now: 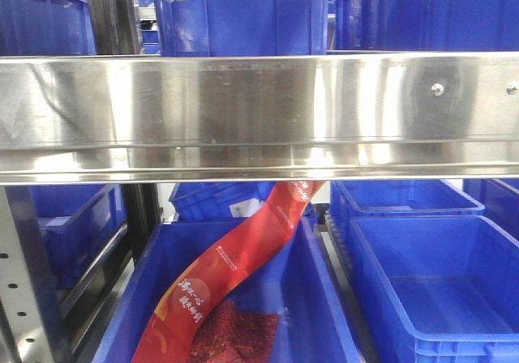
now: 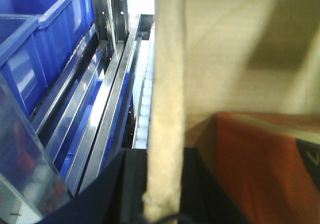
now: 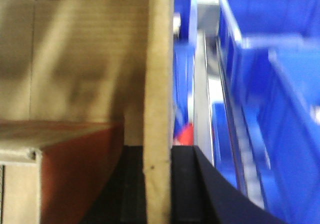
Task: Stack two boxes on right shelf middle
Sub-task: 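Lower the held boxes onto the middle shelf above the blue bins, then open both grippers and withdraw them from the placed boxes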
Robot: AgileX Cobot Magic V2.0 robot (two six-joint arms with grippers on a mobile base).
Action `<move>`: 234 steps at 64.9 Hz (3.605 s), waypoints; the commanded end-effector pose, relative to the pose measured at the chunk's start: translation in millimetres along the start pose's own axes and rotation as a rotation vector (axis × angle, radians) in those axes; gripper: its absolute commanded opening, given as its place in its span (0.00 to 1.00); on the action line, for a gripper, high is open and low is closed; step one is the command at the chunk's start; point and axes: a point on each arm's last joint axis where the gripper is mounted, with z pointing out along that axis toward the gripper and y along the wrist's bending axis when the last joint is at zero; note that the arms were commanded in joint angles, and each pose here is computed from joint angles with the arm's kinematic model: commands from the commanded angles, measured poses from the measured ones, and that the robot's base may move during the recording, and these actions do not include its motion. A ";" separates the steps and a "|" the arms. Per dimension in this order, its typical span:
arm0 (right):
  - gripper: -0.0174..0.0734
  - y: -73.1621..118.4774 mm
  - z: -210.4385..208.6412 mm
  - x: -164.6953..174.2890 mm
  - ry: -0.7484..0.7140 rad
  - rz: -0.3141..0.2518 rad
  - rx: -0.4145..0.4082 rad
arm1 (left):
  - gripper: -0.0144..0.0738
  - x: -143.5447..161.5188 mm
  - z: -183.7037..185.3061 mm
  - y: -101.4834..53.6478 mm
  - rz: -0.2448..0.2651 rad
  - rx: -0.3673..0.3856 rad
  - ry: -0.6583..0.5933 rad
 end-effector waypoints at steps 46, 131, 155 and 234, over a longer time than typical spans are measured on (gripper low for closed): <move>0.41 3.6 41.8 29.3 0.238 0.003 0.068 | 0.44 34.1 48.2 -23.1 0.068 -0.043 0.244; 0.01 -20.3 -9.4 100.0 -0.059 -0.026 -0.180 | 0.05 108.9 -10.0 -6.2 0.113 0.450 0.068; 0.01 -85.2 -58.0 187.7 -0.240 0.052 -0.114 | 0.05 172.1 -41.0 58.9 -0.016 0.443 -0.197; 0.01 -101.9 -120.4 216.5 -0.378 -0.123 -0.040 | 0.05 209.7 -126.5 118.2 -0.096 0.366 -0.479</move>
